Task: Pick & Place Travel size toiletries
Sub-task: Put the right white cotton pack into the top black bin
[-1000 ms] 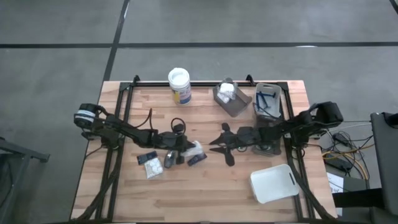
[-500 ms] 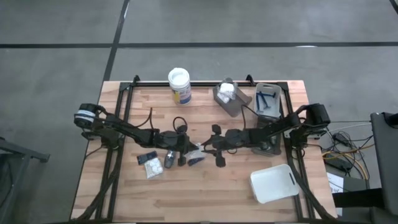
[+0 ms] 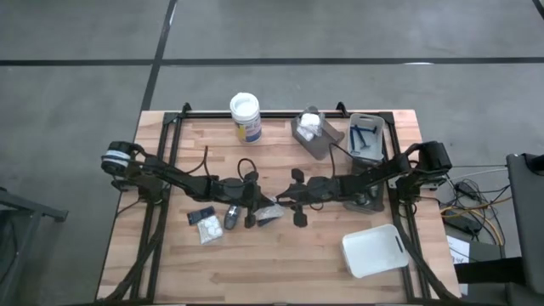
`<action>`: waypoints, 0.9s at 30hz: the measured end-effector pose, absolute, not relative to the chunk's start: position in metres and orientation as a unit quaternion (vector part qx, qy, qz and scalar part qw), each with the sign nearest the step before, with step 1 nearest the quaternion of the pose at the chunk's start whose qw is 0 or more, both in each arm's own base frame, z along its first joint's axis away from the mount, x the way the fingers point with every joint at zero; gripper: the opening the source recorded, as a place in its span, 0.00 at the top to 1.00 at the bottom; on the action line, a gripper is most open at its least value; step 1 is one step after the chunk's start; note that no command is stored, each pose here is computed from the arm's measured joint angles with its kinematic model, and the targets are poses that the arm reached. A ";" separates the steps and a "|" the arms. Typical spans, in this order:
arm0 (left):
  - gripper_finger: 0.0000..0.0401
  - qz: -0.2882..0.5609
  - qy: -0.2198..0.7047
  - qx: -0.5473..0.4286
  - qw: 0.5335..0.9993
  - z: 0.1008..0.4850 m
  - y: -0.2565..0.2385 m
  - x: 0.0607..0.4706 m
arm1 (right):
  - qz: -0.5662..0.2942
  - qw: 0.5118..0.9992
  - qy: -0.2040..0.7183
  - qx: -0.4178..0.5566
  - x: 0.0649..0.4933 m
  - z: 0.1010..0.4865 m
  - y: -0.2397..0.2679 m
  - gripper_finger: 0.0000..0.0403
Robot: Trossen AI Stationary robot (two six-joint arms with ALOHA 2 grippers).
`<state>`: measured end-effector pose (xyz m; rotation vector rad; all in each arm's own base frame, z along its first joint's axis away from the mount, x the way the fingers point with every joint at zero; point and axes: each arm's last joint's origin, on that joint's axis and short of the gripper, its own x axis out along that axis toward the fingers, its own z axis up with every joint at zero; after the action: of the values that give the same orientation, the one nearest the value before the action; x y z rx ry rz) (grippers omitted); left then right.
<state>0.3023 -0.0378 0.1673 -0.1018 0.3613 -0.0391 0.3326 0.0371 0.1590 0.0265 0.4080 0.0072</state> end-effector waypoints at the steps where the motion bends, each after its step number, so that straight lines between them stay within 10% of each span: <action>1: 0.97 -0.019 0.179 -0.049 0.982 0.167 -0.038 0.302 | 0.004 0.979 0.203 0.013 0.333 0.159 0.037 0.82; 10: 0.97 -0.019 0.177 -0.049 0.983 0.168 -0.038 0.302 | -0.001 0.979 0.203 0.031 0.333 0.159 0.036 0.84; 27: 0.97 -0.008 0.185 -0.045 0.982 0.165 -0.037 0.301 | -0.018 0.970 0.228 0.076 0.330 0.154 0.034 0.46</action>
<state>0.3012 -0.0371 0.1655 -0.0912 0.3723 -0.0165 0.3304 0.0345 0.1541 0.1537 0.4608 -0.0363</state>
